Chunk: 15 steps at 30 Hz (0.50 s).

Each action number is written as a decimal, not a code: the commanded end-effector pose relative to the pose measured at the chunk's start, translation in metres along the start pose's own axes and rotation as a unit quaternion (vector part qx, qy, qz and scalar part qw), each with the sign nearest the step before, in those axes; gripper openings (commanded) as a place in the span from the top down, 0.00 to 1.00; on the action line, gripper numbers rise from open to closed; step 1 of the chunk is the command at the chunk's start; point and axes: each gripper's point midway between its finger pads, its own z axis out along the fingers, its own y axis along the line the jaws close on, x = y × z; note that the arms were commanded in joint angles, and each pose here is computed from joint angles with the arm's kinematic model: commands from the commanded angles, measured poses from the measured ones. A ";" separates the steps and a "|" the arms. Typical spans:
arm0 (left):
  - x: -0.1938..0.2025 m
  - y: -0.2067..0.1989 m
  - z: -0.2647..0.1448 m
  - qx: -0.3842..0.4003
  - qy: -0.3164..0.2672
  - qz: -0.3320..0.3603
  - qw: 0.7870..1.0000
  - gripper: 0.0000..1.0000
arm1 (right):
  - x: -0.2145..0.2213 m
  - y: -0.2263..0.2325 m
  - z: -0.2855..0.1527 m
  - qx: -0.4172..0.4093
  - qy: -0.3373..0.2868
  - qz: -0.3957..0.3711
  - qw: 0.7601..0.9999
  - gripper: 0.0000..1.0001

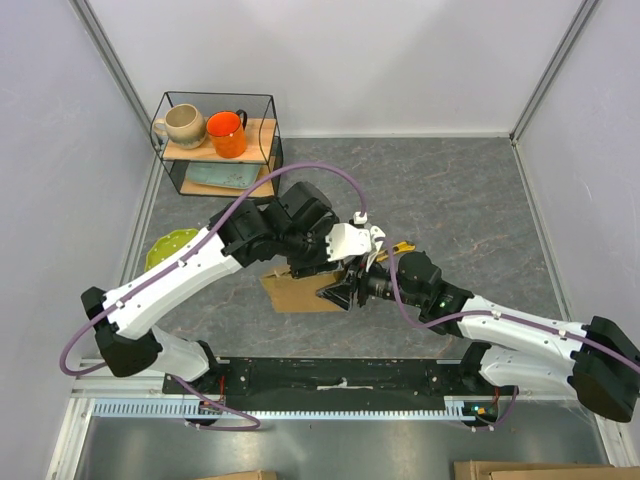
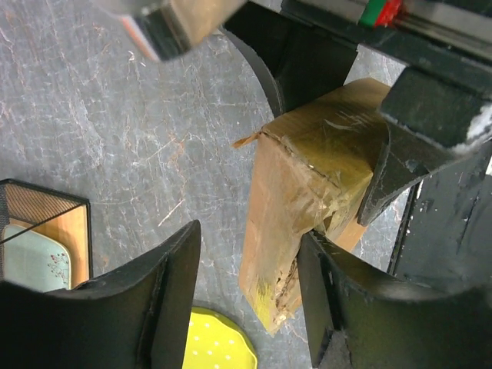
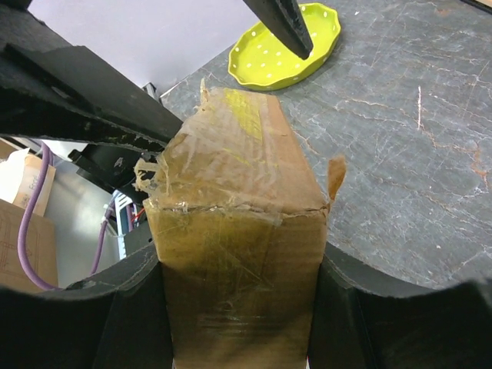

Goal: Unpack the express box
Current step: Open the express box.

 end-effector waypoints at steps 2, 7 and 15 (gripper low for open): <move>-0.064 0.026 0.007 -0.038 -0.100 -0.022 0.994 0.45 | -0.086 0.094 -0.002 -0.169 -0.126 -0.064 0.975 1.00; -0.064 0.034 -0.004 -0.062 -0.107 -0.032 0.992 0.58 | -0.086 0.099 -0.005 -0.172 -0.128 -0.063 0.975 1.00; -0.057 0.042 -0.008 -0.068 -0.105 -0.057 0.991 0.76 | -0.089 0.110 -0.012 -0.178 -0.134 -0.074 0.972 1.00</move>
